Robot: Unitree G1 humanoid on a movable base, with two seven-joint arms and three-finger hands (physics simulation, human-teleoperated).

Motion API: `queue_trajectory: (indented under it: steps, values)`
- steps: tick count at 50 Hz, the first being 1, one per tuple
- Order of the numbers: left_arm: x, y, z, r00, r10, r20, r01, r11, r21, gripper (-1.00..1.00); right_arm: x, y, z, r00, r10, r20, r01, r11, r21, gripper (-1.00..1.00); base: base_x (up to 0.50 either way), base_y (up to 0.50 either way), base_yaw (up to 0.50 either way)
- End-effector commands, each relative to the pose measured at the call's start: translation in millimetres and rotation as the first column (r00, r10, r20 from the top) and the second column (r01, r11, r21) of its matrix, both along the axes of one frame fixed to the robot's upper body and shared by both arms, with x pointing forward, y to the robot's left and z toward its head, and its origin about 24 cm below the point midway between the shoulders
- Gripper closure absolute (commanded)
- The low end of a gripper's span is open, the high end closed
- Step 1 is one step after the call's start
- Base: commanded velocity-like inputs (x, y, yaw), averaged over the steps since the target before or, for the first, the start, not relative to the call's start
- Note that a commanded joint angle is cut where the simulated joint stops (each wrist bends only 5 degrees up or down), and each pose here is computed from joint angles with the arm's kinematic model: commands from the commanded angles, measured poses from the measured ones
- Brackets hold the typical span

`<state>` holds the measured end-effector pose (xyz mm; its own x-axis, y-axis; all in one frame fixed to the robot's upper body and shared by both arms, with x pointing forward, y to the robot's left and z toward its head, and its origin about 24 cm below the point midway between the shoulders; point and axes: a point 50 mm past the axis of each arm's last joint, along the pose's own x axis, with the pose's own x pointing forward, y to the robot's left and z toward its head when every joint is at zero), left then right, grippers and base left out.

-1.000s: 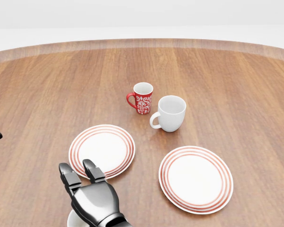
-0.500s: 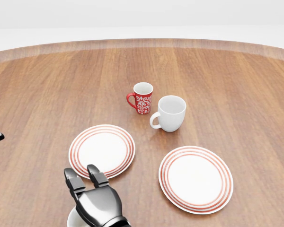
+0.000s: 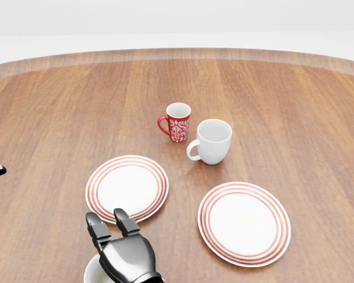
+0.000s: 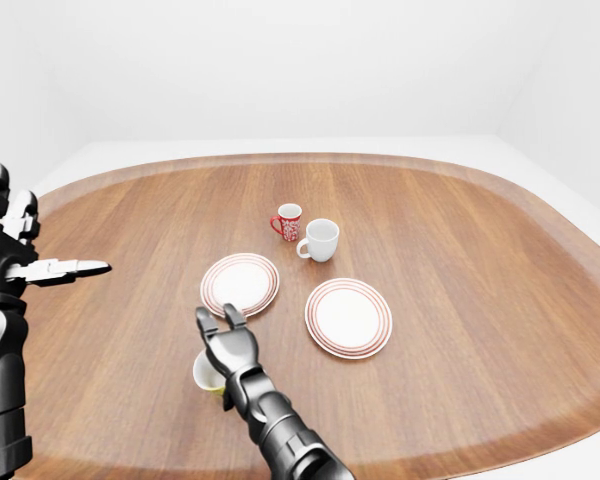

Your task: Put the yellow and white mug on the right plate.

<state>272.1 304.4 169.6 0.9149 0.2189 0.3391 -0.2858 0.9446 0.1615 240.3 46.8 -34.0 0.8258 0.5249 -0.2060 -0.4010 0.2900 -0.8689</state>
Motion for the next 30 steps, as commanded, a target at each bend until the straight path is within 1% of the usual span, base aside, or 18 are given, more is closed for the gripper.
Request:
queue_trajectory:
  steps: [1,11,12,13,14,30]
  values:
    - [-0.2,-0.2,-0.1,1.0,0.0,0.0,0.0,1.0,0.001,-1.0,-0.2,-2.0,-4.5,1.0,-0.011,-0.011,0.011,1.0,-0.008,-1.0,0.0,0.0,0.0]
    - [-0.7,-0.5,0.9,1.0,-0.001,0.004,0.001,1.0,0.003,-1.0,-0.2,-3.0,-6.5,1.0,-0.016,-0.013,0.015,1.0,-0.014,-1.0,0.0,0.0,0.0]
    - [-0.7,-0.5,0.7,1.0,-0.002,0.004,0.002,1.0,0.003,-1.0,-0.6,-3.0,-7.0,1.0,-0.015,-0.015,0.015,1.0,-0.015,-0.97,0.0,0.0,0.0]
    - [-0.9,-0.6,1.0,1.0,-0.002,0.005,0.002,1.0,0.004,-1.0,-0.8,-2.9,-7.1,1.0,-0.015,-0.015,0.015,1.0,-0.015,-0.04,0.0,0.0,0.0]
    - [-0.9,-0.6,0.9,1.0,-0.002,0.004,0.002,1.0,0.004,-1.0,-1.1,-2.9,-7.3,1.0,-0.014,-0.015,0.014,1.0,-0.016,1.0,0.0,0.0,0.0]
    - [-0.3,-0.8,0.2,1.0,-0.002,0.002,0.002,1.0,0.003,-1.0,-0.4,-2.5,-3.4,1.0,-0.007,-0.006,0.007,1.0,-0.009,1.0,0.0,0.0,0.0]
